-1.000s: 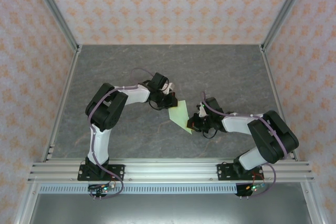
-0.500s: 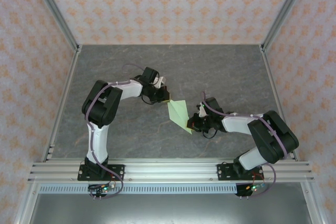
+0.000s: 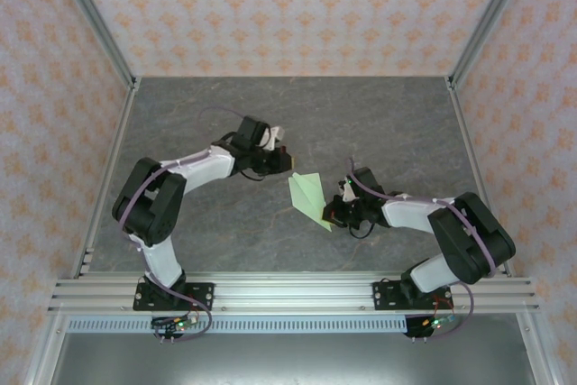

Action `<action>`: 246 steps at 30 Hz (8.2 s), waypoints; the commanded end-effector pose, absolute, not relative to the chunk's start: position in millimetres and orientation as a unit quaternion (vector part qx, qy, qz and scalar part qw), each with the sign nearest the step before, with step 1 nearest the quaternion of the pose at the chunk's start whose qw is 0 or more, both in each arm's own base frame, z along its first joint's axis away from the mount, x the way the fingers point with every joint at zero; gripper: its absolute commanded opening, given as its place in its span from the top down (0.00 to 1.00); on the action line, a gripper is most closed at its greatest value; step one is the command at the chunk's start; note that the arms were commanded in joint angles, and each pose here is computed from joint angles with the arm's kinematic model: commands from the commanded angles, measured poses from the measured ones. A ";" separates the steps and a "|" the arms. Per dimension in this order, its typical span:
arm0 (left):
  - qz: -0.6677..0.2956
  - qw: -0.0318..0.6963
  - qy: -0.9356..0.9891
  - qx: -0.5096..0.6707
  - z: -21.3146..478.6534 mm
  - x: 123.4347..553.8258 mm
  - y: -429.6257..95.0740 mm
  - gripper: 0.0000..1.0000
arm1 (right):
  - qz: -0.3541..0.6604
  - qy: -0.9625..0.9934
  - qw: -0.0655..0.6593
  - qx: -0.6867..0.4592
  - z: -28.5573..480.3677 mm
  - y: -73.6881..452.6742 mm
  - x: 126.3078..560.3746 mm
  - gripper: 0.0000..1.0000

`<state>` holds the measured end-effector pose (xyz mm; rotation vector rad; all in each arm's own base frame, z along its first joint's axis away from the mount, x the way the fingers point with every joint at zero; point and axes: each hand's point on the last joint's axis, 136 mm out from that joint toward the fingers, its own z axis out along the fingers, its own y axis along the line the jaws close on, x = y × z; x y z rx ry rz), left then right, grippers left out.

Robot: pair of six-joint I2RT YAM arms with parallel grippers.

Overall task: Fold a paper plane with a square sheet of paper (fold left side to right side)
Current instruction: Fourth fold the wing at the center of the table, then turn over the paper at the center of the table.

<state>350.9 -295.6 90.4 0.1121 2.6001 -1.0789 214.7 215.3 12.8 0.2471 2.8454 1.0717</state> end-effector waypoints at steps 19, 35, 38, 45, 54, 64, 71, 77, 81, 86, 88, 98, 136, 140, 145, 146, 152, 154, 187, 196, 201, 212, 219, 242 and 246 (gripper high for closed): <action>-0.275 0.100 0.956 0.015 -13.2 334.3 -305.7 1.00 | 0.224 0.966 -0.027 0.128 -17.8 170.0 164.7 1.00; -0.272 0.102 0.957 0.015 -12.3 332.1 -302.7 1.00 | 0.269 0.953 0.056 0.129 52.3 214.1 213.7 1.00; -0.270 0.103 0.957 0.015 -12.0 332.5 -302.0 1.00 | 0.255 0.956 0.051 0.137 41.9 212.9 215.5 1.00; -0.269 0.103 0.957 0.016 -11.8 332.6 -301.8 1.00 | 0.221 0.963 0.023 0.150 15.2 197.2 196.4 1.00; -0.263 0.102 0.959 0.015 -13.4 332.6 -300.3 1.00 | 0.189 0.971 0.002 0.148 0.5 181.5 178.2 1.00; -0.255 0.103 0.961 0.017 -14.1 333.9 -298.4 1.00 | 0.171 0.974 -0.013 0.148 -3.8 166.9 159.0 1.00; -0.254 0.104 0.961 0.019 -13.5 335.1 -299.0 1.00 | 0.164 0.975 -0.021 0.150 -5.6 159.1 147.5 1.00; -0.257 0.104 0.961 0.020 -11.2 335.9 -300.5 1.00 | 0.166 0.975 -0.023 0.145 -0.2 156.8 142.7 1.00; -0.263 0.104 0.959 0.022 -8.4 336.1 -302.9 1.00 | 0.178 0.975 0.010 0.132 24.9 162.2 157.7 1.00; -0.267 0.104 0.958 0.022 -6.2 336.4 -304.2 1.00 | 0.208 0.969 0.057 0.118 57.3 178.1 185.2 1.00; -0.270 0.105 0.957 0.022 -4.9 336.7 -305.0 1.00 | 0.227 0.965 0.067 0.118 60.8 188.3 195.6 1.00; -0.276 0.104 0.955 0.023 -2.9 335.6 -306.7 1.00 | 0.238 0.962 0.056 0.118 35.0 216.5 226.6 1.00; -0.380 0.066 0.920 0.072 26.3 275.3 -367.9 1.00 | 0.151 0.979 -0.010 0.139 -25.1 173.0 176.6 1.00; -0.375 0.060 0.923 0.067 17.7 272.3 -365.8 1.00 | 0.149 0.979 -0.013 0.138 -26.4 172.4 175.4 1.00; -0.358 0.061 0.929 0.062 7.9 273.6 -360.5 1.00 | 0.147 0.979 -0.015 0.137 -27.4 172.0 174.6 1.00; -0.353 0.062 0.932 0.062 5.5 273.8 -359.0 1.00 | 0.145 0.980 -0.017 0.137 -28.0 171.2 173.8 1.00; -0.311 0.073 0.946 0.058 -5.6 280.3 -343.3 1.00 | 0.131 0.982 -0.021 0.131 -28.7 166.0 170.1 1.00; -0.301 0.077 0.949 0.055 -6.9 284.6 -337.0 1.00 | 0.124 0.983 -0.026 0.130 -30.4 163.1 167.4 1.00; -0.358 0.176 0.917 -0.014 90.2 335.5 -275.3 0.50 | 0.266 0.932 0.247 0.026 117.3 184.7 225.8 0.57; -0.366 0.141 0.919 -0.032 58.5 344.6 -290.1 0.50 | 0.290 0.921 0.258 0.028 124.0 182.8 217.0 0.54; -0.369 0.123 0.921 -0.027 45.8 345.2 -303.4 0.50 | 0.287 0.923 0.254 0.028 120.7 180.9 214.3 0.54; -0.373 0.113 0.921 -0.020 38.2 351.0 -323.5 0.57 | 0.284 0.923 0.257 0.033 118.8 175.8 210.3 0.54; -0.394 0.132 0.909 -0.009 55.8 355.4 -332.7 0.80 | 0.302 0.917 0.257 0.044 119.3 177.6 208.8 0.36; -0.514 0.322 0.795 0.023 312.6 327.2 -276.6 0.97 | 0.654 0.710 0.256 -0.045 263.7 227.0 228.3 0.00; -0.549 0.331 0.766 0.043 350.6 314.5 -278.5 0.97 | 0.658 0.706 0.251 -0.069 275.9 241.3 227.9 0.00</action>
